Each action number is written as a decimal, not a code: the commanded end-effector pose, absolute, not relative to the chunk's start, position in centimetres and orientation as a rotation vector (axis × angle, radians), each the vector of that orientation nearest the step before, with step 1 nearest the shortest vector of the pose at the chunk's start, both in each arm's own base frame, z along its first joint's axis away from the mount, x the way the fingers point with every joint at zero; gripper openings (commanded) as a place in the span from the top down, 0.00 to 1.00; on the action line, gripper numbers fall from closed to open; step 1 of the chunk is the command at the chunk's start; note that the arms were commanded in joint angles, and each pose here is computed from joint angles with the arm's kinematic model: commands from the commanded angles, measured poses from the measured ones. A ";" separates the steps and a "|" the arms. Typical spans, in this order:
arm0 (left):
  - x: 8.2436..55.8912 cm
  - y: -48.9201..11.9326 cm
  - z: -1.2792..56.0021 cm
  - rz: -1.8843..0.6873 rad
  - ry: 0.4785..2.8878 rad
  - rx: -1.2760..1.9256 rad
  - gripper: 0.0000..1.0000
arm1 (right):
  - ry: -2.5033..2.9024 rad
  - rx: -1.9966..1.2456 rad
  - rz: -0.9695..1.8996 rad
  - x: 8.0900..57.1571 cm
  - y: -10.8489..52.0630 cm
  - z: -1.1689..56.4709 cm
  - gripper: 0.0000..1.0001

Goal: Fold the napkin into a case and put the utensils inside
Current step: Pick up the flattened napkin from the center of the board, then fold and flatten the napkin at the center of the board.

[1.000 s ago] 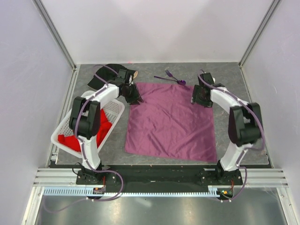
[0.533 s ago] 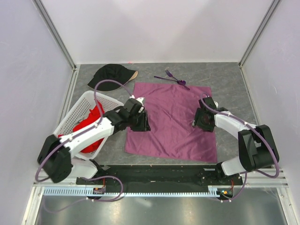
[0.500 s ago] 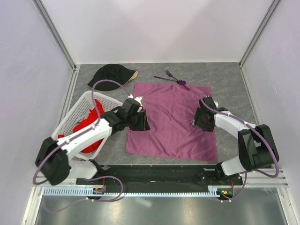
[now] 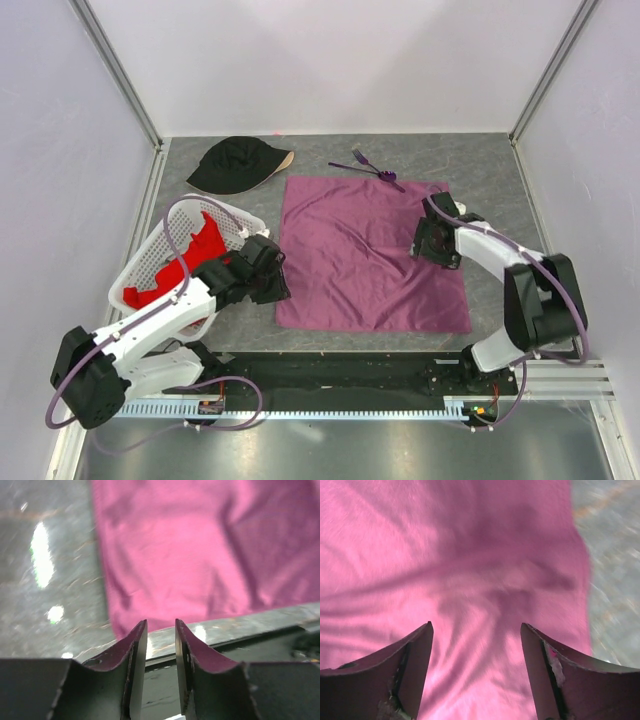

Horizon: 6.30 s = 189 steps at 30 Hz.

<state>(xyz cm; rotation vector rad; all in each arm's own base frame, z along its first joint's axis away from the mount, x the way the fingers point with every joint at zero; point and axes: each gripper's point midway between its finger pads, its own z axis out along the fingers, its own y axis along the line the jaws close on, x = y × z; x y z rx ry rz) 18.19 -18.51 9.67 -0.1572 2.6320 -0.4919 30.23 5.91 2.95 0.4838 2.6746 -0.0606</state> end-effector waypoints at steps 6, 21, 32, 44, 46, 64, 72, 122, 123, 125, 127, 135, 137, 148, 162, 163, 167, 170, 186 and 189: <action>15.0 -14.5 5.8 -0.314 2.708 -0.489 0.60 | 2.561 0.704 -0.007 24.8 4.5 7.5 0.05; 14.0 -16.0 3.2 -0.342 2.815 -0.591 0.61 | 2.552 1.035 -0.153 19.1 2.0 5.1 0.13; 14.0 -16.4 2.2 -0.358 2.830 -0.601 0.85 | 2.595 0.989 -0.088 19.0 2.9 4.8 0.21; 16.4 -16.5 3.4 -0.347 2.760 -0.496 0.98 | 2.761 0.585 0.307 21.7 8.8 1.6 0.64; 16.8 -16.5 3.6 -0.357 2.753 -0.496 0.98 | 2.776 0.559 0.343 22.1 9.6 1.1 0.64; 18.8 -17.7 3.9 -0.512 2.741 -0.435 0.98 | 2.734 0.857 0.018 17.7 4.5 3.2 0.49; 20.2 -17.8 5.5 -0.520 2.679 -0.406 0.98 | 2.704 0.953 -0.081 17.7 3.5 3.3 0.49; 21.4 -18.4 6.4 -0.612 2.651 -0.324 0.98 | 2.634 0.790 -0.047 22.2 5.1 3.2 0.56; 21.3 -18.4 6.4 -0.612 2.653 -0.324 0.98 | 2.635 0.791 -0.041 22.3 5.2 3.1 0.56; 21.3 -18.4 6.4 -0.612 2.655 -0.322 0.98 | 2.649 0.791 -0.039 22.4 5.4 2.6 0.56; 21.3 -18.5 6.4 -0.616 2.654 -0.323 0.98 | 2.655 0.791 -0.029 22.4 5.6 2.2 0.56; 21.0 -18.3 6.4 -0.615 2.650 -0.328 0.98 | 2.659 0.854 -0.073 21.8 5.2 0.6 0.63; 21.0 -18.2 6.4 -0.614 2.649 -0.330 0.98 | 2.667 0.856 -0.087 21.6 5.1 0.2 0.68; 22.8 -18.6 13.1 -0.717 2.511 -0.271 0.98 | 2.469 0.719 0.129 25.4 6.4 8.8 1.00; 16.0 -13.9 48.6 -0.974 1.544 0.032 0.98 | 1.511 0.304 0.544 15.8 4.2 48.2 1.00; 14.7 -12.9 50.6 -0.970 1.469 0.040 0.98 | 1.472 0.278 0.552 14.8 4.1 49.2 1.00; 11.5 -10.2 53.9 -0.964 1.321 0.011 0.98 | 1.287 0.203 0.622 10.6 3.8 53.6 1.00; 11.4 -9.9 54.6 -0.970 1.293 -0.011 0.98 | 1.194 0.213 0.629 9.1 3.1 55.1 1.00; 33.3 -14.9 42.5 -0.534 1.719 -0.186 0.98 | 1.650 0.420 0.174 28.0 2.4 42.3 1.00; 39.3 -16.4 37.1 -0.560 1.879 -0.233 0.98 | 1.773 0.444 0.082 34.1 2.8 36.7 1.00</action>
